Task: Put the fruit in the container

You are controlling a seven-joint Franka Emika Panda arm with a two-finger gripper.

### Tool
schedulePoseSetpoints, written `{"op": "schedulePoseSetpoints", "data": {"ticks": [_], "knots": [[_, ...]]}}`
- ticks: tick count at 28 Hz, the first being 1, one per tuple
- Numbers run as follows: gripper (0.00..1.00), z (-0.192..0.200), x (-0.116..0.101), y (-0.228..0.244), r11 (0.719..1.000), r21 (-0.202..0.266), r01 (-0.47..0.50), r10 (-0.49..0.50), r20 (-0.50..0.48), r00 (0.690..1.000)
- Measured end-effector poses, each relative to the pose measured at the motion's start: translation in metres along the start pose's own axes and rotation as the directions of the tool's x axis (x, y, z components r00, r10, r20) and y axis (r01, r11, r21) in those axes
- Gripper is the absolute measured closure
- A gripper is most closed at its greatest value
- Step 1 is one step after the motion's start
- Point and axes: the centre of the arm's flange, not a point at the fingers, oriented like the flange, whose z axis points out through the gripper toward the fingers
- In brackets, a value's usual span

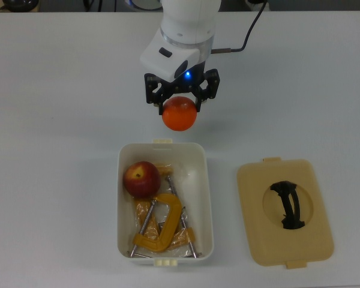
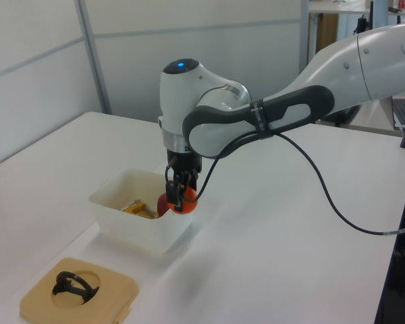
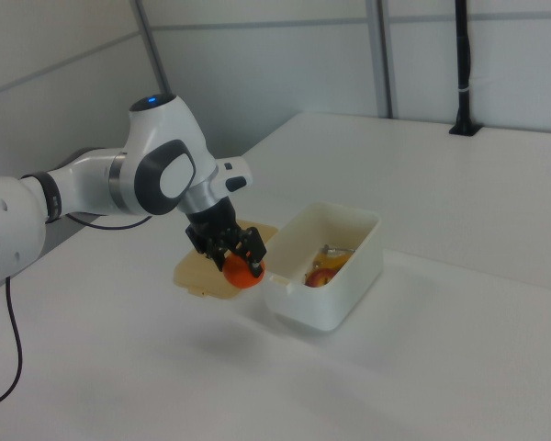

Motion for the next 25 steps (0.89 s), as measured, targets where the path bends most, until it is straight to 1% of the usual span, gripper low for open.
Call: {"op": "schedulePoseSetpoints", "data": {"ticks": [3, 6, 9, 12, 15, 17, 20, 21, 23, 25], "knots": [[0.19, -0.007, 0.012, 0.006, 1.000, -0.012, -0.001, 0.000, -0.085, 0.996], [0.19, -0.007, 0.026, 0.008, 1.000, -0.010, -0.009, 0.007, -0.203, 0.979], [0.19, 0.004, 0.035, 0.010, 1.000, -0.004, -0.030, 0.028, -0.259, 0.966], [0.19, 0.023, 0.041, 0.012, 0.999, -0.015, -0.039, 0.033, -0.281, 0.959], [0.19, 0.034, 0.043, 0.012, 0.999, -0.021, -0.042, 0.035, -0.281, 0.959], [0.18, 0.038, 0.043, 0.012, 0.999, -0.019, -0.046, 0.038, -0.277, 0.960], [0.09, 0.035, 0.044, 0.012, 0.997, -0.012, -0.073, 0.067, -0.283, 0.957], [0.00, 0.032, 0.045, 0.012, 0.996, -0.007, -0.088, 0.082, -0.288, 0.954], [0.00, 0.029, 0.045, 0.013, 0.994, -0.004, -0.107, 0.102, -0.286, 0.953], [0.00, 0.026, 0.043, 0.014, 0.992, -0.010, -0.124, 0.117, -0.260, 0.958]]}}
